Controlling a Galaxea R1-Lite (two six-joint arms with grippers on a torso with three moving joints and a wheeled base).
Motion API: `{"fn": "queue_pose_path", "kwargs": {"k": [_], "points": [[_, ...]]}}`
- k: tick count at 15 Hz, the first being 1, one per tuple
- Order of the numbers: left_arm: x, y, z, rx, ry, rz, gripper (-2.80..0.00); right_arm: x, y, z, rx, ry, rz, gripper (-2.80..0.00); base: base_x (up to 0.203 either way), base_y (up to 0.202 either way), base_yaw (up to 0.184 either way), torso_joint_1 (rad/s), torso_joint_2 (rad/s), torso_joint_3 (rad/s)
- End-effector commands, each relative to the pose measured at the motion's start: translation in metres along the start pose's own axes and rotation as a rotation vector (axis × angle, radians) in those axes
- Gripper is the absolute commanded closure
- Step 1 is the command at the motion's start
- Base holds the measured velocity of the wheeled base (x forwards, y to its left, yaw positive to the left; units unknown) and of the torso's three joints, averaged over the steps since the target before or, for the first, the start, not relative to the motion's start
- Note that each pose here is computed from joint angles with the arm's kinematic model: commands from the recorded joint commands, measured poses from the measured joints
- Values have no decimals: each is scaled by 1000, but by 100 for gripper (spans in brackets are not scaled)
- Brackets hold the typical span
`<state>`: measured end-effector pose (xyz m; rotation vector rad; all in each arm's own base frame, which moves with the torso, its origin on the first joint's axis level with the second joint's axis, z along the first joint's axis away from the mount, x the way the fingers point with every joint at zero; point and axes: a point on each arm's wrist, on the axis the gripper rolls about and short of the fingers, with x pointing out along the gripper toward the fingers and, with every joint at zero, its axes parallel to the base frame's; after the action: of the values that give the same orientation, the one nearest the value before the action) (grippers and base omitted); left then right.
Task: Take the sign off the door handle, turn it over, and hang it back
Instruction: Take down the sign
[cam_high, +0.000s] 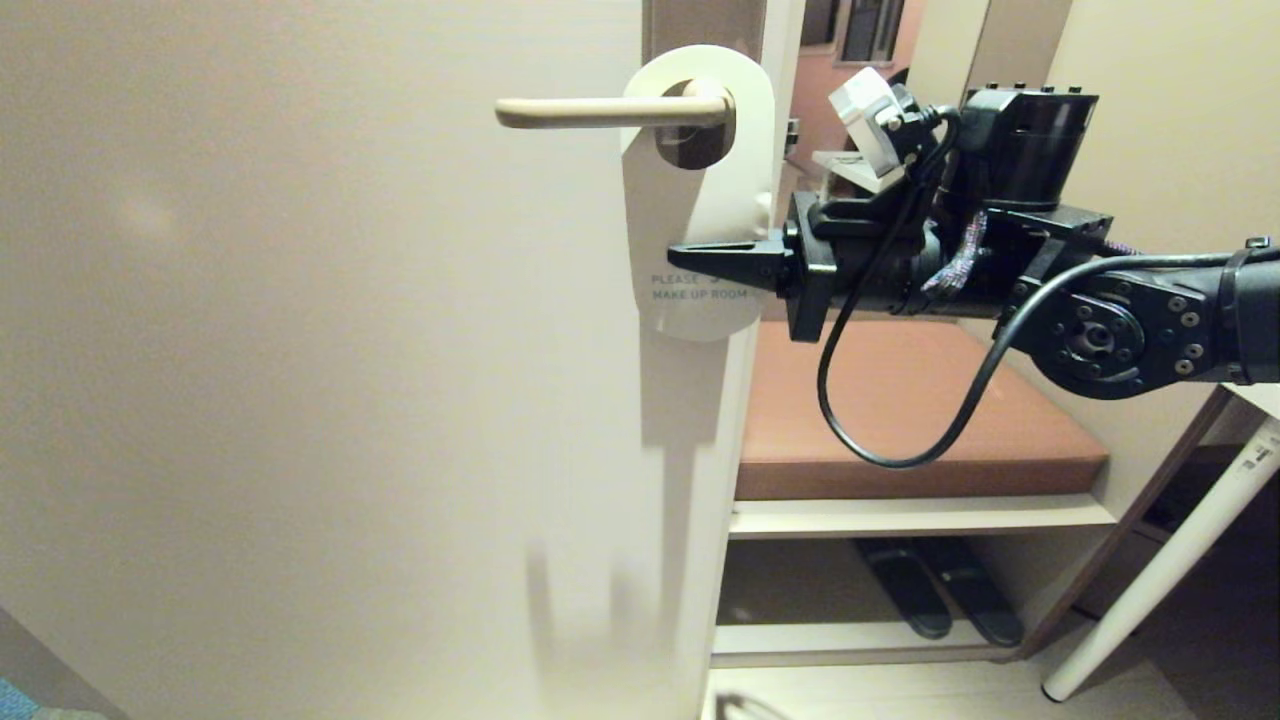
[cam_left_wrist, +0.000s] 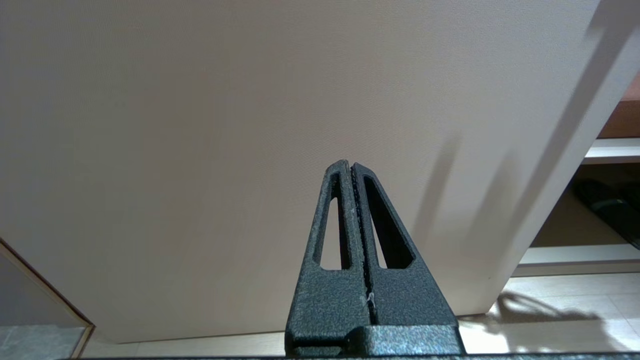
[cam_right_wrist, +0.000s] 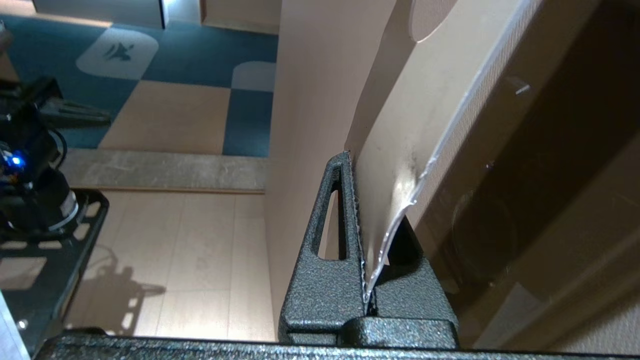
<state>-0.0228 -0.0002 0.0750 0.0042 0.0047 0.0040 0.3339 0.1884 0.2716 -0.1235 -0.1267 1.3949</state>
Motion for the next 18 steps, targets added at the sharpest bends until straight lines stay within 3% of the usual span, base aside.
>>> {"fn": "queue_pose_path", "kwargs": {"k": [1,11,18], "points": [[0,0,0,0,0,1,0,4,3,8,0,-19,14,0,0,0,0,0,0,0],[0,0,0,0,0,1,0,6,15,18,7,-18,-62,0,0,0,0,0,0,0],[0,0,0,0,0,1,0,14,36,20,39,21,-173,0,0,0,0,0,0,0]]}}
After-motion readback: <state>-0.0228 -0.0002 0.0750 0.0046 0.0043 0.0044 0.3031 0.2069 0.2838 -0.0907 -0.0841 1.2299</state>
